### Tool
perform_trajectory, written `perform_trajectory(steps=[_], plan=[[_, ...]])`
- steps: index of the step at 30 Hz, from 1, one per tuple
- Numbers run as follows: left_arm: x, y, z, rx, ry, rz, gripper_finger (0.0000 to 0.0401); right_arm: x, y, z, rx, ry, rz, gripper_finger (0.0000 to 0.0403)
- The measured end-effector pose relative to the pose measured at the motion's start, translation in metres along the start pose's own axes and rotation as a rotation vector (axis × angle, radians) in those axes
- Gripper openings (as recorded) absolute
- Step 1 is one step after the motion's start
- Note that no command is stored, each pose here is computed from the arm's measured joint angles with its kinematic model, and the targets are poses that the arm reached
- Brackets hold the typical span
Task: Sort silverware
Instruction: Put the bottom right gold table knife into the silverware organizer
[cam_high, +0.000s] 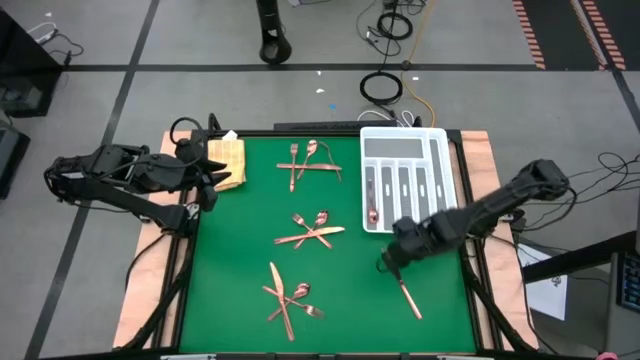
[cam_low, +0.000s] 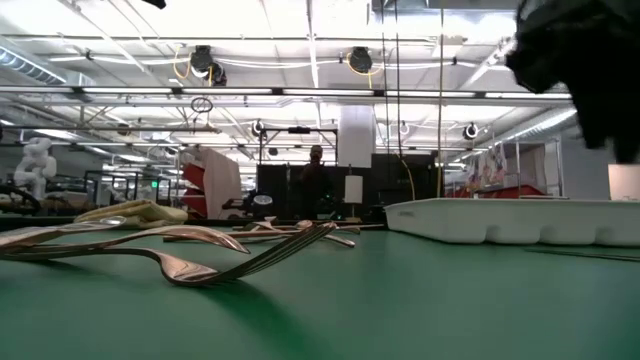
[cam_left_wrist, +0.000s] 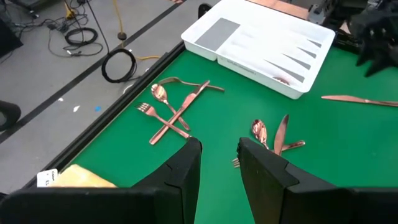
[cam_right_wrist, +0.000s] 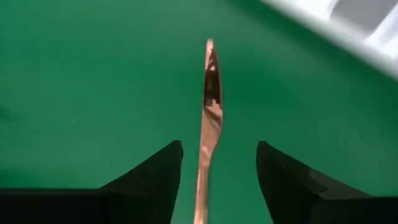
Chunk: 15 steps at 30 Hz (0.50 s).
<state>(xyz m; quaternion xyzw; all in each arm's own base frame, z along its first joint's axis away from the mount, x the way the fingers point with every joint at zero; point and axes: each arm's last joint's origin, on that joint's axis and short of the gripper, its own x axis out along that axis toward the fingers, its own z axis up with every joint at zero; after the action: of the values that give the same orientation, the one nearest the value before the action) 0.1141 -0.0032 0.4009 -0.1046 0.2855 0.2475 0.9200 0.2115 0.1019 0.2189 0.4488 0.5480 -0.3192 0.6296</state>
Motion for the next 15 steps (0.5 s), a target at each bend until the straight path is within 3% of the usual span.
perform_trajectory(steps=[9,15], plan=[[0.0,0.0,0.0,-0.002,-0.002,-0.001,0.0115,0.043,0.009,-0.034,0.047,0.012,-0.002,0.0277],[0.0,0.0,0.0,-0.007,-0.001,-0.002,0.0115,0.071,0.017,-0.043,0.043,0.057,-0.036,0.0294]])
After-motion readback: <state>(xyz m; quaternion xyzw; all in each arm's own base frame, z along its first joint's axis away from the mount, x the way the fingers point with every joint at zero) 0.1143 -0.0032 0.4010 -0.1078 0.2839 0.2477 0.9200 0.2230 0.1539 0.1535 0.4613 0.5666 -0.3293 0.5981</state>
